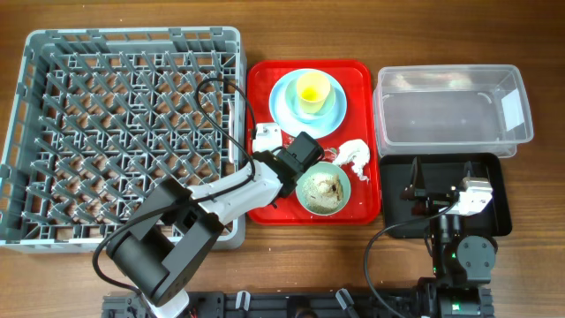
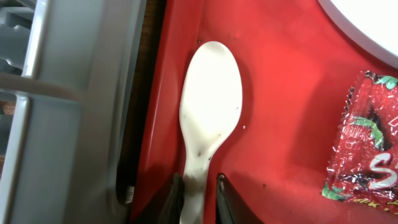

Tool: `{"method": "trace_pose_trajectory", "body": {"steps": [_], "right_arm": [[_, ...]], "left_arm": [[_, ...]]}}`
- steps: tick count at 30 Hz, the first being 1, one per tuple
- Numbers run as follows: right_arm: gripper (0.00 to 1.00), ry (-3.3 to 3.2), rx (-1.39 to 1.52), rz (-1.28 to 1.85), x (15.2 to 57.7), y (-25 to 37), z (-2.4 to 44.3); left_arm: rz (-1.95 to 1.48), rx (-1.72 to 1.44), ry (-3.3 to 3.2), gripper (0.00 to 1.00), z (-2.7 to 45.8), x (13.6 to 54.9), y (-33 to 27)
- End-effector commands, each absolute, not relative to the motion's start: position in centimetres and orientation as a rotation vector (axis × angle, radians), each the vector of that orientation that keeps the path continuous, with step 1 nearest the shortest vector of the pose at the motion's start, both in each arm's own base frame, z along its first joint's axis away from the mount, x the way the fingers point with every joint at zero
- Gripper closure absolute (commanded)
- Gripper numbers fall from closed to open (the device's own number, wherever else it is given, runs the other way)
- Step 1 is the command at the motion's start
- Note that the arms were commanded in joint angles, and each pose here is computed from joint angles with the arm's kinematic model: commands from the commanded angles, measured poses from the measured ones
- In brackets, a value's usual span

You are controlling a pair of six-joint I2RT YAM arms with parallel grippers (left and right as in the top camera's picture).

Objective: Sort waste into correct bins and load items into the dishwasher rack

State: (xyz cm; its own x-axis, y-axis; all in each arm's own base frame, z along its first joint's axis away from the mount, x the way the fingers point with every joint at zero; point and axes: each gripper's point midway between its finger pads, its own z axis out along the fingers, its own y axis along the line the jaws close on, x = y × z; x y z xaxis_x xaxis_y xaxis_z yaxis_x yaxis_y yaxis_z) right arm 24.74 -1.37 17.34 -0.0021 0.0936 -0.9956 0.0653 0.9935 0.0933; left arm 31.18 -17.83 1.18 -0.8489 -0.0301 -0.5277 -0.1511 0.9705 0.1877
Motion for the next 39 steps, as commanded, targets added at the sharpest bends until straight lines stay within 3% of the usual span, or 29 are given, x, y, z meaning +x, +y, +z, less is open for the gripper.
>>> {"method": "trace_pose_trajectory", "body": {"steps": [1, 14, 18, 19, 20, 24, 33, 36, 39], "right_arm": [[0.01, 1.565, 0.147, 0.027, 24.7, -1.5, 17.5], [0.0, 1.565, 0.147, 0.027, 24.7, -1.5, 17.5], [0.0, 1.565, 0.147, 0.027, 24.7, -1.5, 17.5], [0.0, 1.565, 0.147, 0.027, 24.7, -1.5, 17.5], [0.0, 1.565, 0.147, 0.027, 24.7, -1.5, 17.5], [0.0, 1.565, 0.147, 0.027, 24.7, -1.5, 17.5], [0.0, 1.565, 0.147, 0.028, 24.7, -1.5, 17.5], [0.0, 1.565, 0.147, 0.027, 24.7, -1.5, 17.5], [0.0, 1.565, 0.147, 0.028, 24.7, -1.5, 17.5]], "left_arm": [[0.33, -0.102, 2.6, 0.8, 0.2, 30.3, -17.5], [0.14, -0.088, 2.719, 0.88, -0.9, 29.1, -20.2], [0.128, -0.091, 2.726, 0.87, -1.0, 29.0, -20.3], [0.111, -0.089, 2.739, 0.8, -1.1, 28.8, -20.5], [0.099, -0.088, 2.747, 0.79, -1.1, 28.7, -20.7], [0.085, -0.088, 2.746, 0.96, -1.1, 28.7, -20.9], [0.09, -0.008, 2.723, 0.96, -0.9, 29.3, -21.1], [0.082, 0.088, 2.695, 0.96, 0.1, 30.1, -21.8], [0.064, 0.159, 2.664, 0.96, 4.2, 31.0, -22.6]]}}
